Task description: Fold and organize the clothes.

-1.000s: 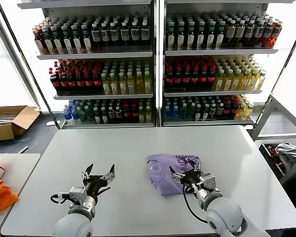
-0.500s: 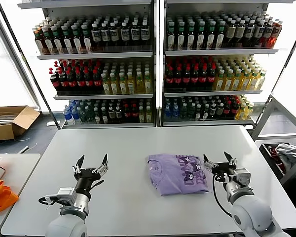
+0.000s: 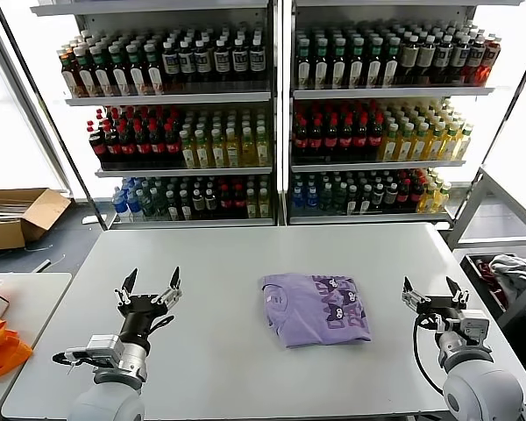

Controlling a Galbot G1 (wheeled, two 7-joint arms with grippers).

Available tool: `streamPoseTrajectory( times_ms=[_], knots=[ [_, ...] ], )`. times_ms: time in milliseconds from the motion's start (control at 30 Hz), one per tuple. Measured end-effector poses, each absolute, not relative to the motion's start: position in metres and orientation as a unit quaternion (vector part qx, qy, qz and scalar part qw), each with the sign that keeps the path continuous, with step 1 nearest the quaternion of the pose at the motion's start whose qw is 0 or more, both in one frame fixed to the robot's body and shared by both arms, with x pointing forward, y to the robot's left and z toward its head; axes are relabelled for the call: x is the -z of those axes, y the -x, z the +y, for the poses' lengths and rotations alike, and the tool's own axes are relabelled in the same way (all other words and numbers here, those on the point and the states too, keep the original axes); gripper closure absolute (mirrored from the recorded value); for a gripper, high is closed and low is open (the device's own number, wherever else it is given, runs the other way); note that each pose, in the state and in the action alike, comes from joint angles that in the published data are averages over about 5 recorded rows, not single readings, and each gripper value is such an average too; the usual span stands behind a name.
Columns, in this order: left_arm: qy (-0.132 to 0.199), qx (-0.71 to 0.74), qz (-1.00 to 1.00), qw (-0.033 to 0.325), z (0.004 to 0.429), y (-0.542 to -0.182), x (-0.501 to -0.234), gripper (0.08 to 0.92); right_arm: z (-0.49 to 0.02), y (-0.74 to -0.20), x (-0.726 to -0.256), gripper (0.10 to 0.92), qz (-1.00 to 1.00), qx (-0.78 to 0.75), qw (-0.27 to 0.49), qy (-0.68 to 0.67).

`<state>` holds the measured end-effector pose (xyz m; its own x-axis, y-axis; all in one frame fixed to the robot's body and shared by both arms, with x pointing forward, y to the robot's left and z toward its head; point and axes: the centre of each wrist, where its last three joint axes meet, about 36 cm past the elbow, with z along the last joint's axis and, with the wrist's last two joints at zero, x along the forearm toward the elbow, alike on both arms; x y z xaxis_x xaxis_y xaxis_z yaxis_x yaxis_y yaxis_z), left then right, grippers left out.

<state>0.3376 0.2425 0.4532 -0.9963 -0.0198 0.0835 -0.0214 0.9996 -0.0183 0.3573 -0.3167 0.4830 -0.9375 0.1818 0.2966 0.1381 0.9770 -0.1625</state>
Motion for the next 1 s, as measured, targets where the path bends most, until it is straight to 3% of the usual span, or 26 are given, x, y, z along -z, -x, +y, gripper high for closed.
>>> streamPoseTrajectory(
  times_ms=[300, 1000],
  knots=[
    [-0.003, -0.004, -0.999, 0.044, 0.239, -0.335, -0.453, 0.177, -0.322, -0.350, -0.482, 0.200, -0.980, -0.069, 0.158, 0.103],
    [0.047, 0.019, -0.998, 0.046, 0.206, -0.342, -0.442, 0.177, -0.327, -0.313, -0.481, 0.200, -0.974, -0.061, 0.161, 0.147]
  ],
)
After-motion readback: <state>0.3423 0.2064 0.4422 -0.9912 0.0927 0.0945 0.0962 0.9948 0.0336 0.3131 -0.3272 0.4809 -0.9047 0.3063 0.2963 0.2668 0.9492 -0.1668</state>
